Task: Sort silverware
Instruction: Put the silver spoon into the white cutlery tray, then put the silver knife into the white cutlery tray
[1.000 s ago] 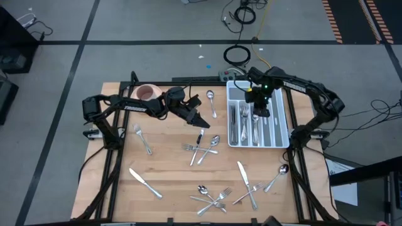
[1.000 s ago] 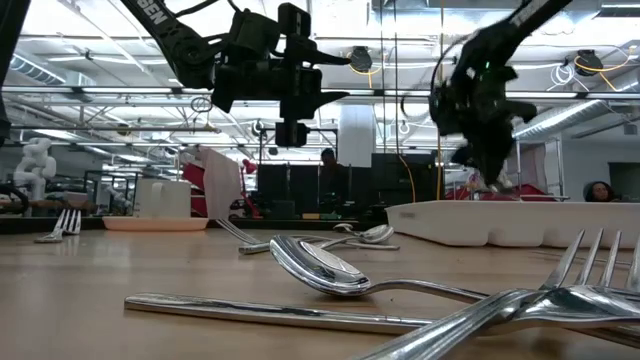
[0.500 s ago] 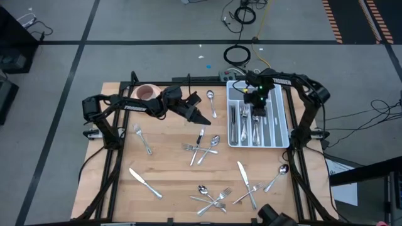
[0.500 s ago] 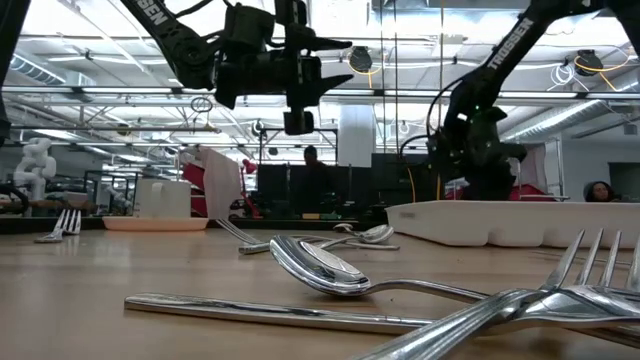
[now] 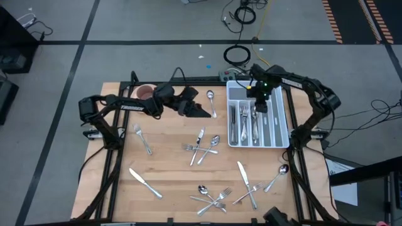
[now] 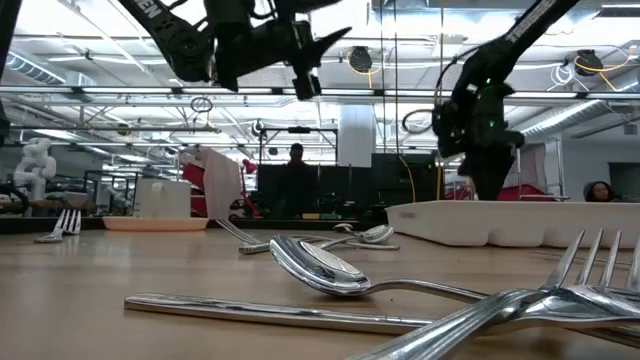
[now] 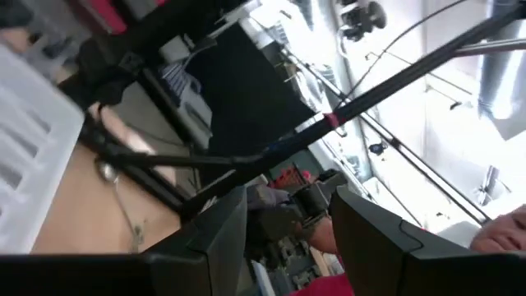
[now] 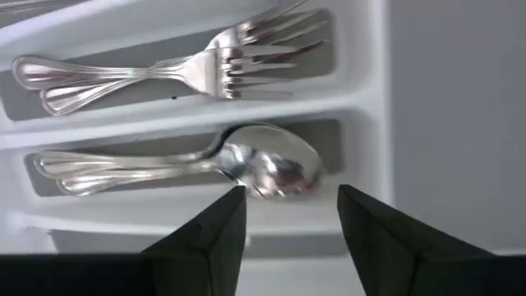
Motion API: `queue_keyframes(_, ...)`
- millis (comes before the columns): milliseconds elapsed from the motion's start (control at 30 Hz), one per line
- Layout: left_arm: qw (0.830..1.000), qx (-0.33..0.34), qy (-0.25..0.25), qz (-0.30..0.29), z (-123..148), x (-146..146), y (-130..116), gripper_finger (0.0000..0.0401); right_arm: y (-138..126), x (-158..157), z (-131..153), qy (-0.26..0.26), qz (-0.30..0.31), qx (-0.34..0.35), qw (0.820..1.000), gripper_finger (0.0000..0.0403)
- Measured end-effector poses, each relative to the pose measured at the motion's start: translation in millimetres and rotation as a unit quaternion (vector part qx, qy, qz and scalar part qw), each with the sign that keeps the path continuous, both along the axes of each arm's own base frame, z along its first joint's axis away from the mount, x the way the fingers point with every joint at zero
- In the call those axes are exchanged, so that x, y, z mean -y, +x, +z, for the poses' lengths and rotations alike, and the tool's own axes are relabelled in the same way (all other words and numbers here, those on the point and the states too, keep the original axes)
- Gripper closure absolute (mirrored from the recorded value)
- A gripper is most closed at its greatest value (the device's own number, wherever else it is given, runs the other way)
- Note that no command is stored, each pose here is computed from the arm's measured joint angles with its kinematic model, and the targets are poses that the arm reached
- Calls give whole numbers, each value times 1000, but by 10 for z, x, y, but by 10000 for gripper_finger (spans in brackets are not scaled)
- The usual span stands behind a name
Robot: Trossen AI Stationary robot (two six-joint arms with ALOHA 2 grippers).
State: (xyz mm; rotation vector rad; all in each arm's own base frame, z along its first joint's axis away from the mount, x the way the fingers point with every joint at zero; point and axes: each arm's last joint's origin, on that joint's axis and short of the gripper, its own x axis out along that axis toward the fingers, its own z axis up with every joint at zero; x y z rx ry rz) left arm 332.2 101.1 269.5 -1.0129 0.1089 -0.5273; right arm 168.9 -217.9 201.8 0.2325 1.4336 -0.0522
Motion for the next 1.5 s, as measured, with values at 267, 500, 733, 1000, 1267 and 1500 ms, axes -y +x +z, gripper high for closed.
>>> queue_keyframes(267,997,8,17,-77,602,249,-333,221,-240,-276,644,-131,-7,40,990,202)
queue_keyframes(500,941,-318,81,-78,433,661,-835,221,-411,-527,986,-176,-66,103,977,202)
queue_keyframes(733,779,-577,234,-78,3,1229,-1326,221,-466,-619,1086,-173,-96,138,970,202)
queue_keyframes(1000,772,-534,307,-157,-289,1970,-1328,221,-455,-627,1093,-155,-106,159,969,202)
queue_keyframes(1267,725,-556,359,-190,-644,2375,-1255,221,-434,-599,1113,-167,-113,174,964,202)
queue_keyframes(1500,701,-542,390,-249,-923,2660,-1226,221,-435,-602,1111,-163,-120,174,964,202)
